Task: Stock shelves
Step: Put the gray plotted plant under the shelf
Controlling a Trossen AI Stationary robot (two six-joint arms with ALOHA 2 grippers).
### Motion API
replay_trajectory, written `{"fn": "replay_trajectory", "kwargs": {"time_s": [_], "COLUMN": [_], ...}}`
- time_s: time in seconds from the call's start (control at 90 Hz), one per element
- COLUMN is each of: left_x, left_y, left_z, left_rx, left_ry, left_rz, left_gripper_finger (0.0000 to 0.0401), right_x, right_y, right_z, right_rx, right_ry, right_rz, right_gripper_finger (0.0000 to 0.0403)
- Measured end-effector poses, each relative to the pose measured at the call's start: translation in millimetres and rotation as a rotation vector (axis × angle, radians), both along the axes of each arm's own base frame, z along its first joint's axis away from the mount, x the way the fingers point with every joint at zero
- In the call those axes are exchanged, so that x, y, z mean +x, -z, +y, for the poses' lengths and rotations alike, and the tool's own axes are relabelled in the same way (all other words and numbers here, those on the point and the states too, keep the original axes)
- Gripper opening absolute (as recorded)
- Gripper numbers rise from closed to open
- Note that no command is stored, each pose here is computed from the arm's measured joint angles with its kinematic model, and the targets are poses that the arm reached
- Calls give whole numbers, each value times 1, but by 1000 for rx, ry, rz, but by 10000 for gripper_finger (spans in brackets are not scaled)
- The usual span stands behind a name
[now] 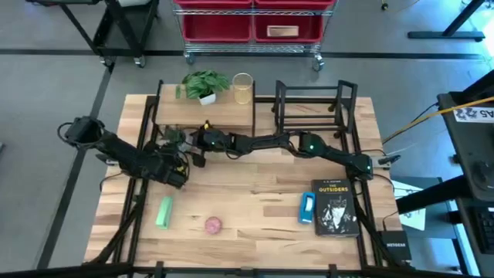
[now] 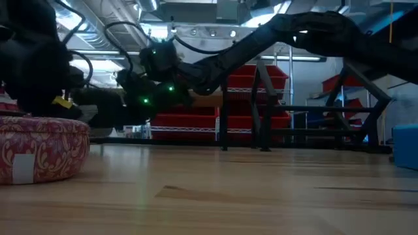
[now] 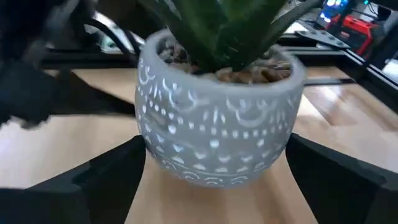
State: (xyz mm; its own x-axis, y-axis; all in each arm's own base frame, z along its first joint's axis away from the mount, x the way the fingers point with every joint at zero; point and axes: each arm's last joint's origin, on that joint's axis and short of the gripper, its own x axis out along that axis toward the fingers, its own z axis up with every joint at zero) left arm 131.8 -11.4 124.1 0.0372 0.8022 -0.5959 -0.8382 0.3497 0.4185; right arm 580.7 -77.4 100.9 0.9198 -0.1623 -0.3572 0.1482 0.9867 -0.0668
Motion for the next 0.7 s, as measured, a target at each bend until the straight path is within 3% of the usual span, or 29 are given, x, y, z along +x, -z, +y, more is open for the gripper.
{"fn": "replay_trajectory", "kwargs": {"time_s": [0.244, 0.7], "left_x": [-6, -18], "left_y": [6, 12], "left_z": [14, 30], "left_rx": [44, 60], "left_ry": [-100, -326], "left_rz": [-11, -105], "left_gripper_finger": [280, 280], "right_x": [-2, 1], "right_y": [22, 17], "right_z": [-11, -17], "right_rx": [34, 49], "right_ry": [41, 94], "right_rz": [14, -96], "right_gripper_finger": [362, 362]}}
